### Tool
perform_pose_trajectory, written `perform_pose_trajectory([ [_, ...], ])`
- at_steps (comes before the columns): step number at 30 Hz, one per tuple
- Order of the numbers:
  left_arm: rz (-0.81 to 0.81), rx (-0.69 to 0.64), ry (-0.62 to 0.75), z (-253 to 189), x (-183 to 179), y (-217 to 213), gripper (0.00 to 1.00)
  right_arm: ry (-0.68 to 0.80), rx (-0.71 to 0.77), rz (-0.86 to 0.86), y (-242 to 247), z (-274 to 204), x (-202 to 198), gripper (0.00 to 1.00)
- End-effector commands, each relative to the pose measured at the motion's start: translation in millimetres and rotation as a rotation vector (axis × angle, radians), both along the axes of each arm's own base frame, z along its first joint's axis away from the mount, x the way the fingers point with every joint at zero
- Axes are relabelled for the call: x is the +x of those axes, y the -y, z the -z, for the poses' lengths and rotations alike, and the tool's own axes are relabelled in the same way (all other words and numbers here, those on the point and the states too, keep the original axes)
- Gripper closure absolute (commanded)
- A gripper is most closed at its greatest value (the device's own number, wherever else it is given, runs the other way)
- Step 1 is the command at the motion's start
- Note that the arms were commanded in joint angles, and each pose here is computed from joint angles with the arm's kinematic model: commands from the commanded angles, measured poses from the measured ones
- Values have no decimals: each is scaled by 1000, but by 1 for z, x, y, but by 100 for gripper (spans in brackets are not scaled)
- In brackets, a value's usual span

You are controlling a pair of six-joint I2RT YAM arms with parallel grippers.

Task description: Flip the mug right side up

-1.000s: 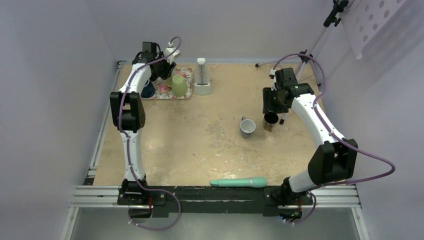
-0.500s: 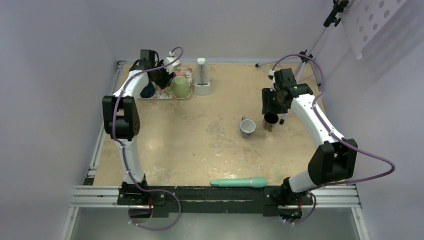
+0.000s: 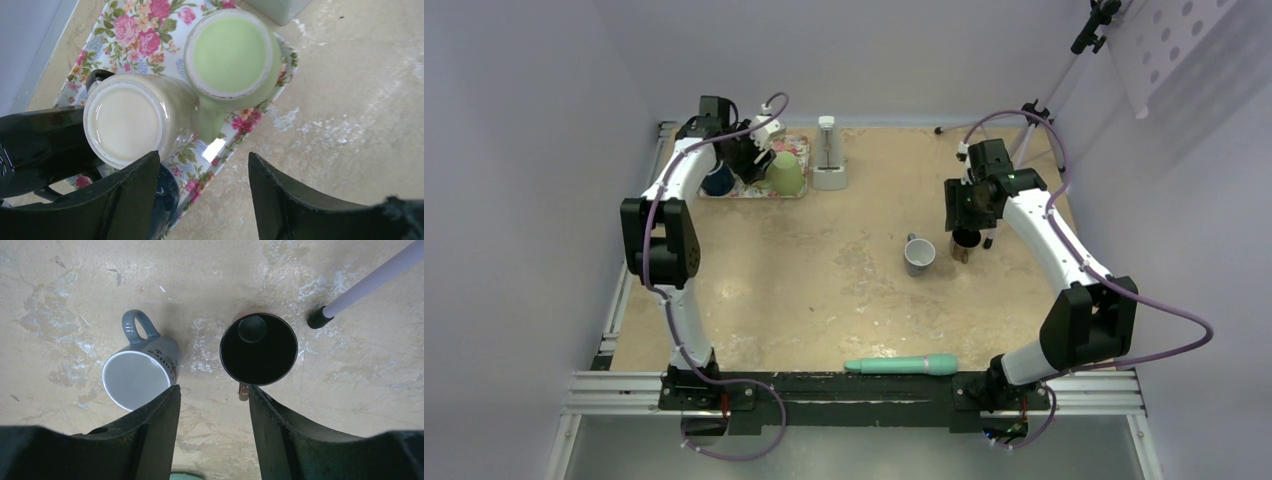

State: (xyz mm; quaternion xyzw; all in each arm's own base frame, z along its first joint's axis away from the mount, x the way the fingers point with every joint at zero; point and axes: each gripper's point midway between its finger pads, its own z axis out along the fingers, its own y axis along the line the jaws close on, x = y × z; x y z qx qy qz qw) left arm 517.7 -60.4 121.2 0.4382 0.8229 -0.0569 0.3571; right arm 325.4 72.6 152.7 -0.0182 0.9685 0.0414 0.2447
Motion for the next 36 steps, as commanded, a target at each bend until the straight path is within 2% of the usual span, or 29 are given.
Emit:
perform_pose_trajectory([
  [1, 83, -138, 5, -55, -22, 24, 34, 2, -2, -24, -4, 4, 3, 44],
  [5, 165, -176, -99, -43, -37, 38, 38, 2, -2, -27, -5, 5, 7, 44],
  [9, 105, -128, -67, -37, -3, 28, 37, -3, -8, -43, -9, 3, 10, 44],
  [12, 141, -106, -57, -32, 7, 31, 33, 2, -8, -51, -11, 2, 12, 44],
  [17, 194, -54, -53, -15, 7, 40, 34, -5, -8, -53, -12, 5, 11, 44],
  [24, 202, -90, -121, -6, -12, 44, 41, -19, 3, -60, -14, 11, 7, 44],
  [32, 180, -165, -214, -2, -38, 52, 45, -18, 9, -68, -16, 11, 5, 44],
  [36, 46, -122, -176, 8, -23, 37, 45, -24, 13, -66, -17, 16, 2, 44],
])
